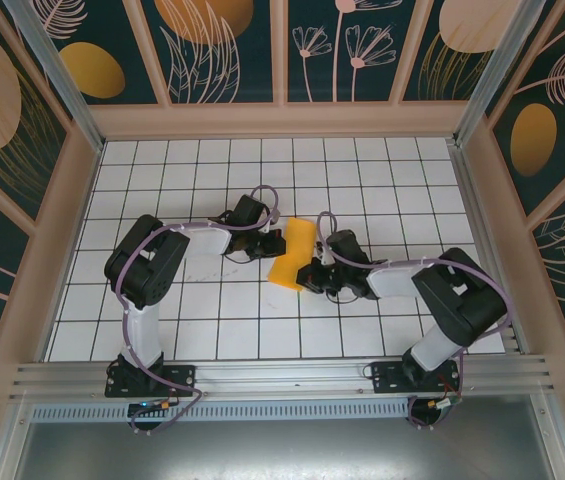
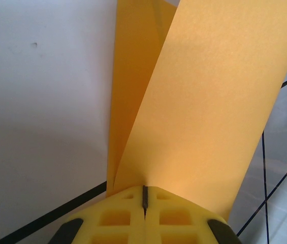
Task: Fold a paper plane with a square sheet of paper (pick it up from the middle)
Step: Fold the square sheet of paper in half at the center of the table.
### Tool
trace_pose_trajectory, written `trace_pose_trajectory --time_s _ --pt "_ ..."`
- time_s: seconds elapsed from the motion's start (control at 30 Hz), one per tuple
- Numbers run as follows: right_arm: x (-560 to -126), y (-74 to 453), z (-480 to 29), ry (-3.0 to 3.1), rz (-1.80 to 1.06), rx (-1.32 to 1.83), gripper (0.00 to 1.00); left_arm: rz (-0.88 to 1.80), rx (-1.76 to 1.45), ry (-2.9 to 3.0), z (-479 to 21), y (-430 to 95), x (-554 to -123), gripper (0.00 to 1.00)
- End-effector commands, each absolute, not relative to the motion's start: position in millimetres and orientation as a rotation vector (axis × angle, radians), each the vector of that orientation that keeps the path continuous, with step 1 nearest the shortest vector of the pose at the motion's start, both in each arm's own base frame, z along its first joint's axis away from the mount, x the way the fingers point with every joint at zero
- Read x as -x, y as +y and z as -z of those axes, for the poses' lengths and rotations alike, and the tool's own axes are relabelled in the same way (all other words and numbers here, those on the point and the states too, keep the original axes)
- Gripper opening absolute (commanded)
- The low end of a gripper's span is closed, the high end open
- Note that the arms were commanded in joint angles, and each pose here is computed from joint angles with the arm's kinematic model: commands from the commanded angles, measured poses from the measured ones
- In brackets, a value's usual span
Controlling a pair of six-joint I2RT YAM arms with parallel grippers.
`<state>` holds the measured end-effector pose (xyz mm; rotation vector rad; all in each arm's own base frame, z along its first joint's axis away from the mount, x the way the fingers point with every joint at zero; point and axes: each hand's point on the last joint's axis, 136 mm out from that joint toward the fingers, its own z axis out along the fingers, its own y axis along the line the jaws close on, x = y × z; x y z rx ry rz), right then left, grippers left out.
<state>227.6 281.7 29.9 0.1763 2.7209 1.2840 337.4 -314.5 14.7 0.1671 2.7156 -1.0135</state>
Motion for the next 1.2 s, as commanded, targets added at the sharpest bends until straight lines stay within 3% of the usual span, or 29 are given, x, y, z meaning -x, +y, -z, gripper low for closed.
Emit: trace_pose_trajectory --time_s 0.0,0.13,0.5,0.93,1.17 --pt "-217 275 -8 2.799 -1.216 -0.198 0.0 0.923 -0.152 2.845 22 -299 -316 0.0" --pt "-211 270 0 2.826 -1.196 -0.22 0.0 0.922 -0.154 2.844 22 -299 -316 0.0" --pt "-261 283 -65 2.6 -1.29 -0.157 0.0 0.919 -0.154 2.85 23 -297 -314 0.0" --pt "-239 264 -4 2.752 -1.213 -0.288 0.0 0.914 -0.158 2.856 25 -296 -312 0.0" --pt "-271 279 -56 2.61 -1.288 -0.204 0.0 0.907 -0.158 2.855 25 -296 -313 0.0"
